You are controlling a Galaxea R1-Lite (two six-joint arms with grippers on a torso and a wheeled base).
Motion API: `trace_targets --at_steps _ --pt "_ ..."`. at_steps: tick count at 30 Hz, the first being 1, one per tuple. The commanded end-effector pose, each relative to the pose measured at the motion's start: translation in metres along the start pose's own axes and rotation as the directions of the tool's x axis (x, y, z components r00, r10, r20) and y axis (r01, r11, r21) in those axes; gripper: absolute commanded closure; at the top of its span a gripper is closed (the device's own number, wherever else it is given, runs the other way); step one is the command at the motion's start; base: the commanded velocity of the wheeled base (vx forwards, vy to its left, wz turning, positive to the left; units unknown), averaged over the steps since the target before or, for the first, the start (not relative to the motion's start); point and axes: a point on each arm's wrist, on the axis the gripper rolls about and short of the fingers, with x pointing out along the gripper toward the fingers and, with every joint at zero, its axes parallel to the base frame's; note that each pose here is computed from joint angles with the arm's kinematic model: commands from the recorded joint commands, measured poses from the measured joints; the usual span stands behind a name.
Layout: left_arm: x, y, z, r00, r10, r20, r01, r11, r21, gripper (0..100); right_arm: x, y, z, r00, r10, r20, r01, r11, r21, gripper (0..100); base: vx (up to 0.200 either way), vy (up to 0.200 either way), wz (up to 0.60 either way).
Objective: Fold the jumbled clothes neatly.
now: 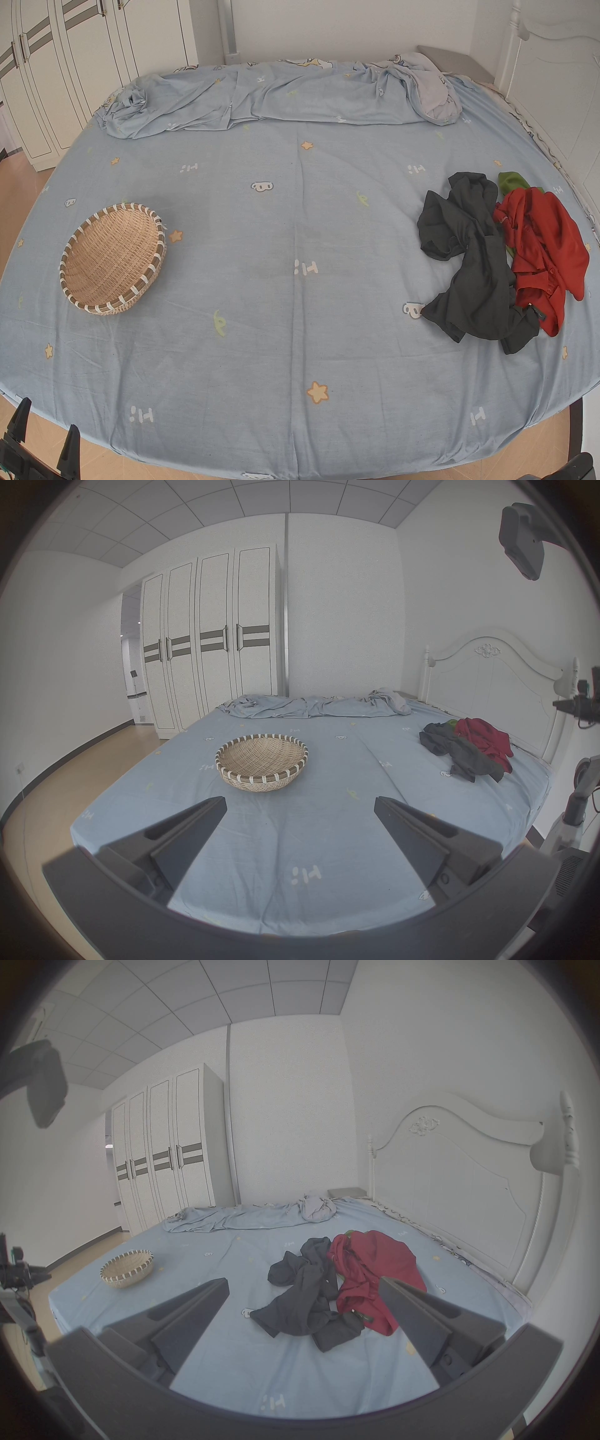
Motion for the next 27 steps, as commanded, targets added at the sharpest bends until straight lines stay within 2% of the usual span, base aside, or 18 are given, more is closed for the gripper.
trace_targets --at_steps 1,8,12,15,18,21,24,27 --pt "0.000 0.000 -0.005 1.000 0.000 0.000 0.000 1.000 0.000 0 0.046 0.003 0.048 0.991 0.019 -0.131 -0.017 1.000 0.019 0 0.000 0.000 0.00" --pt "0.000 0.000 -0.005 1.000 0.000 0.000 0.000 1.000 0.000 0 0.112 0.007 0.069 0.960 0.020 -0.279 -0.016 1.000 0.016 0 0.000 0.000 0.00" --pt "0.000 0.000 -0.005 1.000 0.000 0.000 0.000 1.000 0.000 0 0.174 0.009 0.069 0.915 0.032 -0.401 -0.021 0.999 0.031 0 0.000 0.000 0.00" --pt "0.000 0.000 -0.005 1.000 0.000 0.000 0.000 1.000 0.000 0 0.226 0.011 0.068 0.883 0.049 -0.467 -0.007 0.996 0.090 0 0.000 0.000 0.00" --pt "0.000 0.000 -0.005 1.000 0.000 0.000 0.000 1.000 0.000 0 0.264 0.011 0.055 0.848 0.041 -0.529 0.015 0.995 0.102 0 0.000 0.000 0.00" --pt "0.000 0.000 -0.005 1.000 0.000 0.000 0.000 1.000 0.000 0 0.304 0.009 0.029 0.798 0.027 -0.602 0.040 0.994 0.098 0 0.000 0.000 0.00" --pt "0.000 0.000 -0.005 1.000 0.000 0.000 0.000 1.000 0.000 0 0.340 0.004 0.009 0.771 0.010 -0.637 0.063 0.994 0.092 0 0.000 0.000 0.00" --pt "0.000 0.000 -0.005 1.000 -0.001 0.000 0.001 1.000 0.000 0 0.375 -0.001 -0.008 0.757 -0.006 -0.653 0.081 0.993 0.085 0 0.000 0.000 0.00"
